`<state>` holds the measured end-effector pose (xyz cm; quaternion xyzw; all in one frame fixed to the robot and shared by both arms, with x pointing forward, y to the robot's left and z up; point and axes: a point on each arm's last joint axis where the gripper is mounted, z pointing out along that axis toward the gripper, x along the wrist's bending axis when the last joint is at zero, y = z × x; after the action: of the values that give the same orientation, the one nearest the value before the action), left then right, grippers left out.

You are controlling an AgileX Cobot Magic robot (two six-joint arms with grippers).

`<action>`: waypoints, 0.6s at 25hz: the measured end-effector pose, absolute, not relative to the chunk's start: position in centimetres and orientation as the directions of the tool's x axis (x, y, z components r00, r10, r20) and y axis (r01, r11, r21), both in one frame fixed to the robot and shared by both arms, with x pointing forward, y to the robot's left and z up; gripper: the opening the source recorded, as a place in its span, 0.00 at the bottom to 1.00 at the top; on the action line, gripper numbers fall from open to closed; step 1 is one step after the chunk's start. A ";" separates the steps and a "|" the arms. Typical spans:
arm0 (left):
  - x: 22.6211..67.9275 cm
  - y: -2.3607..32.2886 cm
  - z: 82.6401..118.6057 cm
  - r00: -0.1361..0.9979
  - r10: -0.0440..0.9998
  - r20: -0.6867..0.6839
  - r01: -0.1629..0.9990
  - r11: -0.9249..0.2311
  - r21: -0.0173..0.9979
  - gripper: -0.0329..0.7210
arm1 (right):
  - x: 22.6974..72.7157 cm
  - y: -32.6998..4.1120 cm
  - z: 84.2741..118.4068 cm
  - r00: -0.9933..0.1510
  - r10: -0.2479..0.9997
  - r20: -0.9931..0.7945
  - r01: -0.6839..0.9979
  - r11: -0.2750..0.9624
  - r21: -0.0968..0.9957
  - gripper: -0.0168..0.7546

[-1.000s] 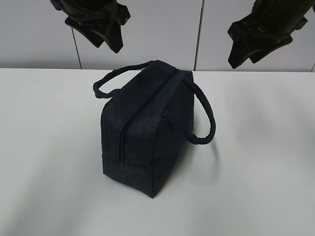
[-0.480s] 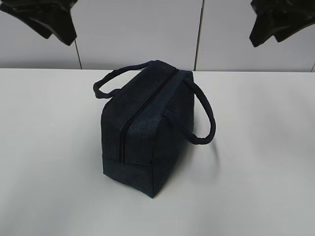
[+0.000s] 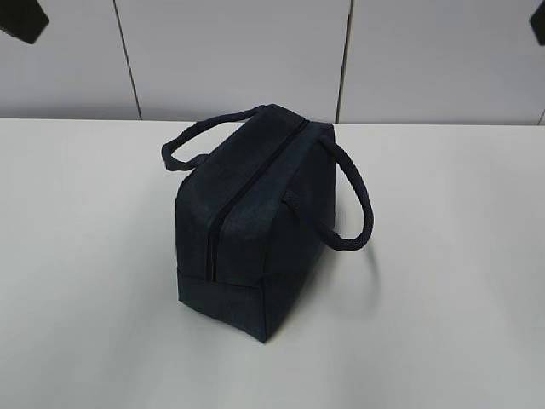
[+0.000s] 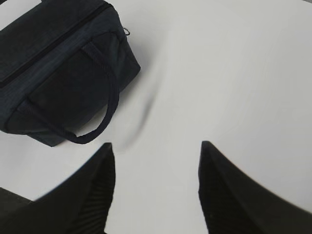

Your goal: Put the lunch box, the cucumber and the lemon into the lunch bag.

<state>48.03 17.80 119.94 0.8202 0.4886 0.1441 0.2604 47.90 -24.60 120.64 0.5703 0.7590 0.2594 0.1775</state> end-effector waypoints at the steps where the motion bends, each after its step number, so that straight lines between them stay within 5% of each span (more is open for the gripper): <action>1: 47.5 18.0 120.3 0.483 0.875 -0.025 0.720 -0.381 0.579 0.44 | 47.1 -24.8 120.8 -0.287 0.958 0.026 0.769 0.214 0.602 0.56; 15: 38.4 21.3 126.3 0.539 0.834 -0.117 0.578 -0.266 0.772 0.43 | 33.7 -27.2 120.5 -0.289 0.957 0.008 0.654 0.191 0.732 0.56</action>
<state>38.37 21.33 126.27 0.7796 0.4527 0.1590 0.4025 33.74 -27.23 120.55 0.5479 0.7350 0.3228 0.2353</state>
